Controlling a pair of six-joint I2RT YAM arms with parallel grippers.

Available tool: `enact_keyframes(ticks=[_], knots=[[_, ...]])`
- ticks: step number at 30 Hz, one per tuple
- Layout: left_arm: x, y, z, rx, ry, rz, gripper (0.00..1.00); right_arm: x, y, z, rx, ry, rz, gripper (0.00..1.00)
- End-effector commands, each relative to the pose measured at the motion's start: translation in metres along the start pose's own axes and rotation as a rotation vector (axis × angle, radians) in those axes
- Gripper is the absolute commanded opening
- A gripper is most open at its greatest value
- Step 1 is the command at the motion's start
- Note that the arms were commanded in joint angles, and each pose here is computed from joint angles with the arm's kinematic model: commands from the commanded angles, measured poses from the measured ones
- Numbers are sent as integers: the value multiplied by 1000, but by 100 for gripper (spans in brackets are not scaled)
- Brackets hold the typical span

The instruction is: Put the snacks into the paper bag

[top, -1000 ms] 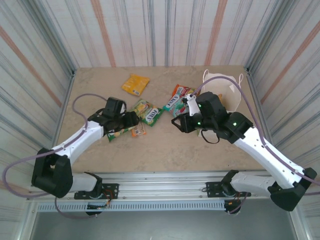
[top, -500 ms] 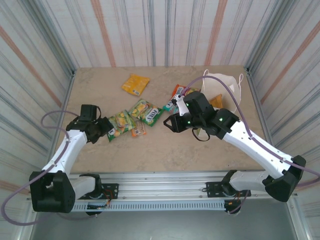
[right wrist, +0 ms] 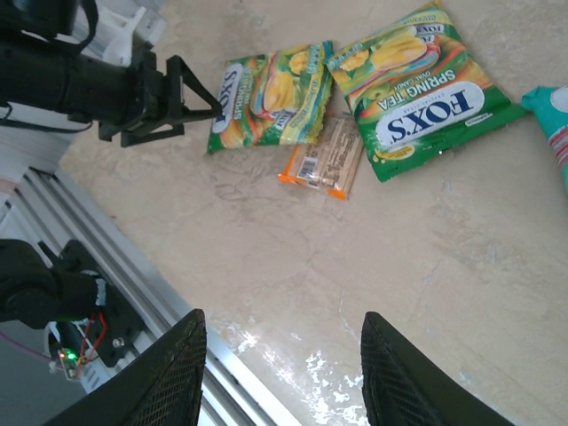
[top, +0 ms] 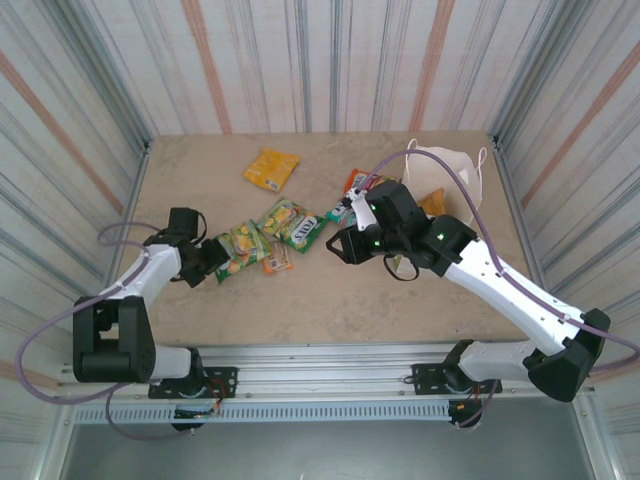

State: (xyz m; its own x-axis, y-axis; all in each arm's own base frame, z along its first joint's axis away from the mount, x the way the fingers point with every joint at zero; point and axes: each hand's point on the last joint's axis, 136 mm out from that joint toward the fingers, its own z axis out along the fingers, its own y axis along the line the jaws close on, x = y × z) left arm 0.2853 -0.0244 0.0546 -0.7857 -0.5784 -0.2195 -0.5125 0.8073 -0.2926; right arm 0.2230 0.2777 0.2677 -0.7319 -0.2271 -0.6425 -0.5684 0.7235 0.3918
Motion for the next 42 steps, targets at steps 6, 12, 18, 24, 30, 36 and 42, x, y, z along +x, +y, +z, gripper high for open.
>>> enact_keyframes(ticks=[6,12,18,24,30,36,42], knots=[[4,1,18,17,28,18,74,-6,5,-10,0,-20,-26,48],[10,3,26,24,41,15,63,-5,4,-11,4,-25,-27,48],[14,2,33,37,65,20,54,-7,4,-15,5,-40,-29,49],[12,-6,26,74,60,35,33,-5,2,-18,11,-54,-27,48],[5,-18,3,116,20,77,13,-7,3,-19,5,-70,-29,49],[-1,-33,-25,172,-18,122,3,-7,3,-19,-2,-74,-30,48],[0,-60,-55,301,-31,264,0,-8,4,-21,-6,-85,-33,48]])
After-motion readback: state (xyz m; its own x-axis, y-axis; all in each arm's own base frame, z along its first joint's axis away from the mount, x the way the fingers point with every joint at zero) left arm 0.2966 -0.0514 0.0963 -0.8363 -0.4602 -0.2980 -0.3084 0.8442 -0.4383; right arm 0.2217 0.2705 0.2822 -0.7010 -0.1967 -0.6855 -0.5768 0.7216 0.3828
